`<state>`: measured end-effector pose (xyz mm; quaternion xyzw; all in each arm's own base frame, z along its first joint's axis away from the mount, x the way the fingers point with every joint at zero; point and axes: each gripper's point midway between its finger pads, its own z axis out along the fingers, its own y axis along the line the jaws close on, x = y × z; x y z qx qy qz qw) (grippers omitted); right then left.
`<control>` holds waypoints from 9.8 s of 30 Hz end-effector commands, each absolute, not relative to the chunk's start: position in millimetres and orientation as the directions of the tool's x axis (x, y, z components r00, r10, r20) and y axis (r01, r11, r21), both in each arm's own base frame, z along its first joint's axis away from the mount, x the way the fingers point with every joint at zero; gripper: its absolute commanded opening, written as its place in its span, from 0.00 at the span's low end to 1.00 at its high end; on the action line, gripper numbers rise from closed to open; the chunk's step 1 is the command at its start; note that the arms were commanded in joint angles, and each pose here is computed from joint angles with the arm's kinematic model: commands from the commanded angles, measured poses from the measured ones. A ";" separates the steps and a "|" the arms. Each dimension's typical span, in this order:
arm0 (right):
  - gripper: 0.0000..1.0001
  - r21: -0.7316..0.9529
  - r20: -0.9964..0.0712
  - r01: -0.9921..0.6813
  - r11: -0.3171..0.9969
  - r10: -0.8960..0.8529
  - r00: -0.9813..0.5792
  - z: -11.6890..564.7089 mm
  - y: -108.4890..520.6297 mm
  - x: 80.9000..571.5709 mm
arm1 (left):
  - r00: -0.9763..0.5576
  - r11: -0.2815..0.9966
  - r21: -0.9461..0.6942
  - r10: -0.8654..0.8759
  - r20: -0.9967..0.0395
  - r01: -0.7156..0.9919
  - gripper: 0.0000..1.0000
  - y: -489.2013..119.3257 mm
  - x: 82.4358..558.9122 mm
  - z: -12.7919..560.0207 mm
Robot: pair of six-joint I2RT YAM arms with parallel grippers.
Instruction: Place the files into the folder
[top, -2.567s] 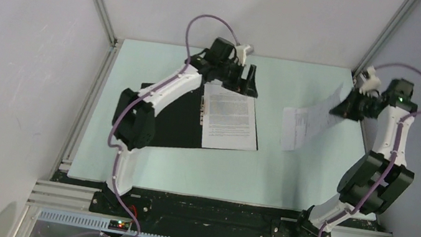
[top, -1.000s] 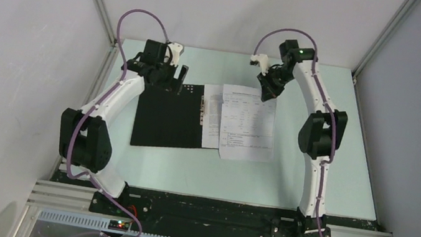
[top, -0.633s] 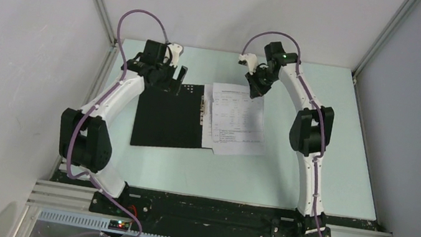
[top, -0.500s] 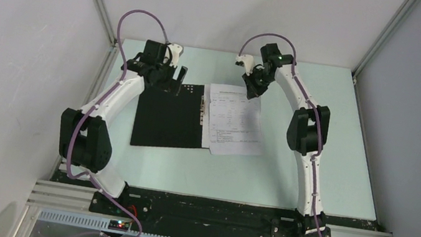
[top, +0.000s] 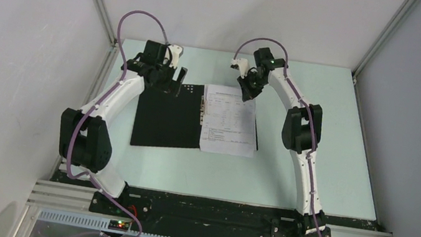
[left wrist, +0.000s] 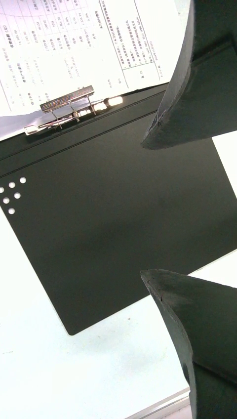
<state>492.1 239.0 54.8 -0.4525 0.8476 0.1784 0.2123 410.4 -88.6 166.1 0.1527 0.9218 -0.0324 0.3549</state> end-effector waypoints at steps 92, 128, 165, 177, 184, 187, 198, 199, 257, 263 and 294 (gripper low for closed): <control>0.00 -0.025 -0.628 -0.744 0.668 -0.589 -0.508 66.7 267.2 542.5 | -0.673 0.937 0.030 0.272 -0.688 0.348 0.95 -103.8 404.1 181.2; 0.12 -0.016 -0.646 -0.708 0.706 -0.548 -0.532 64.6 269.9 550.6 | -0.666 0.926 0.045 0.303 -0.682 0.375 0.96 -113.7 404.3 178.3; 0.89 0.041 -0.843 -0.783 0.621 -0.399 -0.360 231.6 274.3 488.4 | -0.671 0.949 -0.138 0.094 -0.736 0.284 0.95 -116.9 428.1 202.5; 0.00 0.506 -0.522 -0.614 0.605 -0.352 -0.777 130.8 295.7 411.6 | -0.827 0.806 -0.548 -0.143 -0.544 0.222 0.76 -194.7 498.3 146.9; 0.00 0.612 -0.372 -0.522 0.594 -0.366 -0.853 81.5 296.5 395.7 | -0.890 0.731 -0.656 -0.159 -0.428 0.185 0.65 -216.0 503.7 97.7; 0.00 0.610 -0.345 -0.494 0.620 -0.354 -0.870 68.2 292.5 394.2 | -0.901 0.727 -0.666 -0.163 -0.402 0.166 0.67 -216.9 499.6 85.5; 0.00 0.637 -0.216 -0.361 0.681 -0.291 -0.932 31.4 283.9 387.5 | -0.908 0.735 -0.663 -0.168 -0.383 0.144 0.69 -216.8 502.7 59.8; 0.00 0.637 -0.215 -0.358 0.683 -0.289 -0.933 30.4 284.0 388.4 | -0.910 0.739 -0.660 -0.170 -0.378 0.135 0.69 -215.5 501.7 57.1; 0.24 0.706 -0.294 -0.357 0.612 -0.206 -0.934 133.8 312.9 388.6 | -0.800 0.754 -0.657 -0.398 -0.449 -0.007 0.67 -179.1 438.2 150.2; 0.39 0.795 -0.216 -0.251 0.552 -0.130 -0.968 143.0 348.7 400.2 | -0.827 0.790 -0.599 -0.420 -0.374 -0.131 0.61 -163.9 412.0 100.6; 0.31 0.827 -0.135 -0.182 0.532 -0.128 -0.983 111.3 389.3 397.7 | -0.892 0.868 -0.465 -0.339 -0.299 -0.174 0.32 -200.2 448.7 27.1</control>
